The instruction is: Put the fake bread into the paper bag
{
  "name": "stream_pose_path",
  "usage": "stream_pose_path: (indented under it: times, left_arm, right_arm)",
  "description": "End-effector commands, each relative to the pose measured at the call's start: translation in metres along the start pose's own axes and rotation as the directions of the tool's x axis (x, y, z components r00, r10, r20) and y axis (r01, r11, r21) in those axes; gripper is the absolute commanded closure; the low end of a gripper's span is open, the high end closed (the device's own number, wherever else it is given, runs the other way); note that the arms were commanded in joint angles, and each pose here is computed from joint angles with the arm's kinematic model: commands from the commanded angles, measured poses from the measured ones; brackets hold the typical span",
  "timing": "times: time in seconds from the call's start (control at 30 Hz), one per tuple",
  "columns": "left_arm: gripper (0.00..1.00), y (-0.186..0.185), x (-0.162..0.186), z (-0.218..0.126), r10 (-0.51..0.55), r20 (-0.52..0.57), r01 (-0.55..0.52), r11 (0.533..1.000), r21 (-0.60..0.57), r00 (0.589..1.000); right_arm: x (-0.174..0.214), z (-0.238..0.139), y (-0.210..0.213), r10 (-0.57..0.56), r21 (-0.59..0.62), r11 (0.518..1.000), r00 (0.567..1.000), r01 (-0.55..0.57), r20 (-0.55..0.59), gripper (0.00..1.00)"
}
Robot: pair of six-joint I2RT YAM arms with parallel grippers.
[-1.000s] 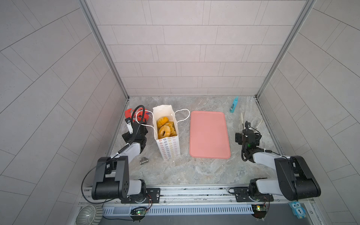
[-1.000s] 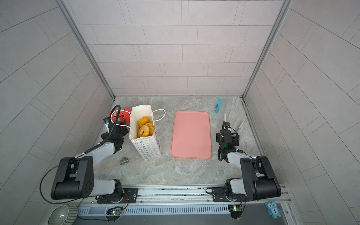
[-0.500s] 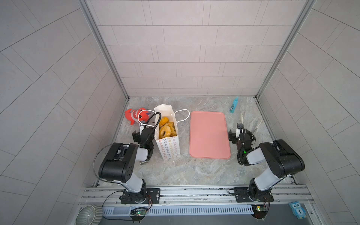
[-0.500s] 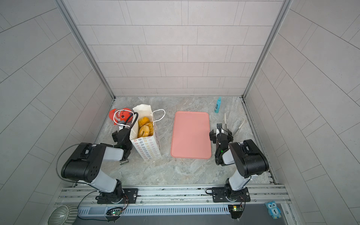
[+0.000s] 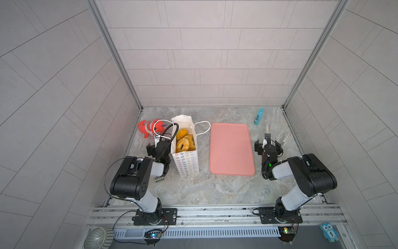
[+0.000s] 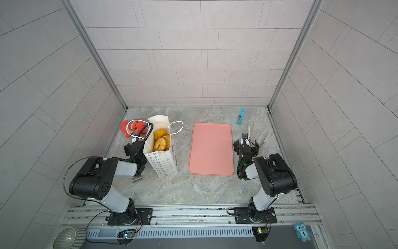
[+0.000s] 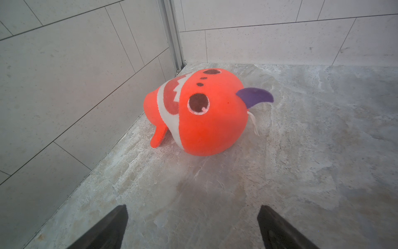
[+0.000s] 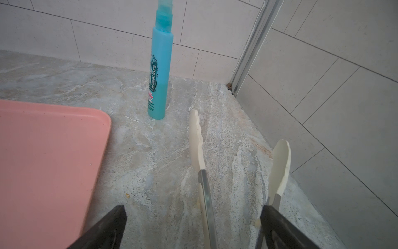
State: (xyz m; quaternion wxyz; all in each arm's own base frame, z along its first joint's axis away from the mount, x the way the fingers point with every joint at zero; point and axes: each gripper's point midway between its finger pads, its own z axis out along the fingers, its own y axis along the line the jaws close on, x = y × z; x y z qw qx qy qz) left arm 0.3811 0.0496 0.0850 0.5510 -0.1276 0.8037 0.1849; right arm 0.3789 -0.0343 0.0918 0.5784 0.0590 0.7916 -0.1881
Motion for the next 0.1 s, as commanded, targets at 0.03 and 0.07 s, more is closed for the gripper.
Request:
stream_pose_path:
  times: [0.03, 0.07]
  left_arm:
    - [0.0, 0.0003, -0.0091, 0.0011, -0.014, 0.036, 0.014, 1.0, -0.004, 0.999]
    - [0.0, 0.0004, -0.0084, 0.0011, -0.013, 0.034, 0.013, 1.0, -0.004, 0.999]
  right_arm:
    - [-0.0042, 0.0077, -0.0031, 0.037, -0.027, 0.999, 0.999, -0.037, -0.022, 0.01]
    - [-0.0048, 0.0064, -0.0039, 0.037, -0.026, 0.999, 0.999, -0.037, -0.013, 0.01]
